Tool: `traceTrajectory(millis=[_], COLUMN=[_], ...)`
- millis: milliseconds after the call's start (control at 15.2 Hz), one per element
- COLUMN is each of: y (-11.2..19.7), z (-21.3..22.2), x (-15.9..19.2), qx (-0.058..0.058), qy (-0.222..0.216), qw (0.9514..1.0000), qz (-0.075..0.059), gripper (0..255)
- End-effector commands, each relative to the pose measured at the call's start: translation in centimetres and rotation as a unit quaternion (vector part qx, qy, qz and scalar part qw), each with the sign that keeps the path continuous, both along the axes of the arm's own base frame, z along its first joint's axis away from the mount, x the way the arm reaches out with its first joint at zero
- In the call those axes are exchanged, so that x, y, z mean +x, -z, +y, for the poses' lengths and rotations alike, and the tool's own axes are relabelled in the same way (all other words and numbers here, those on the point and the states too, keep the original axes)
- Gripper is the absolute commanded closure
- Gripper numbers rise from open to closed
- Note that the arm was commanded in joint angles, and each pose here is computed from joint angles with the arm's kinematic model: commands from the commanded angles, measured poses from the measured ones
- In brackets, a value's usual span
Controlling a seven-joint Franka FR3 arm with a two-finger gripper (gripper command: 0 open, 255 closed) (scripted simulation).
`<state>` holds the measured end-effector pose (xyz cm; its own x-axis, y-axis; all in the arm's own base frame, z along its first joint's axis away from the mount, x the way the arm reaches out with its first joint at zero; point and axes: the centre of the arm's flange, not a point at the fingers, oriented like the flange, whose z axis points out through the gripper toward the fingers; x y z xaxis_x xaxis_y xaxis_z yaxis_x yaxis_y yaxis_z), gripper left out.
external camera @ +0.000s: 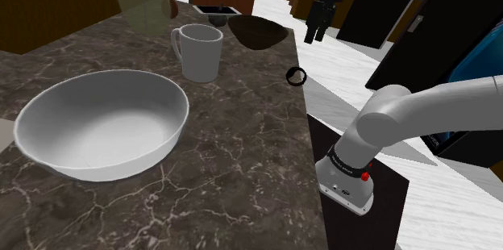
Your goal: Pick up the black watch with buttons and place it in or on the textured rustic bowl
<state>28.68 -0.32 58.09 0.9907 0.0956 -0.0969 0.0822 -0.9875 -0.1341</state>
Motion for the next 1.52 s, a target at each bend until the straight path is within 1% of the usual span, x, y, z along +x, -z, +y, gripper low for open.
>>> traceTrajectory(millis=[0,198,396,792,1254,1452], y=[0.0,0.3,0.5,1.1,4.8,5.1], z=[0.0,4.1,8.2,15.7,16.0,16.0], x=[0.0,-0.4,-1.0,-2.9,-3.4,-3.5], qx=[0.000,-0.003,-0.005,-0.010,-0.010,-0.010], qy=[0.000,-0.032,-0.064,-0.125,-0.125,-0.125], qw=[1.0000,0.9995,0.9979,0.9921,0.9921,0.9921], qz=[0.000,0.000,0.000,0.001,0.001,0.001], gripper=[0,0,0,0,0,0])
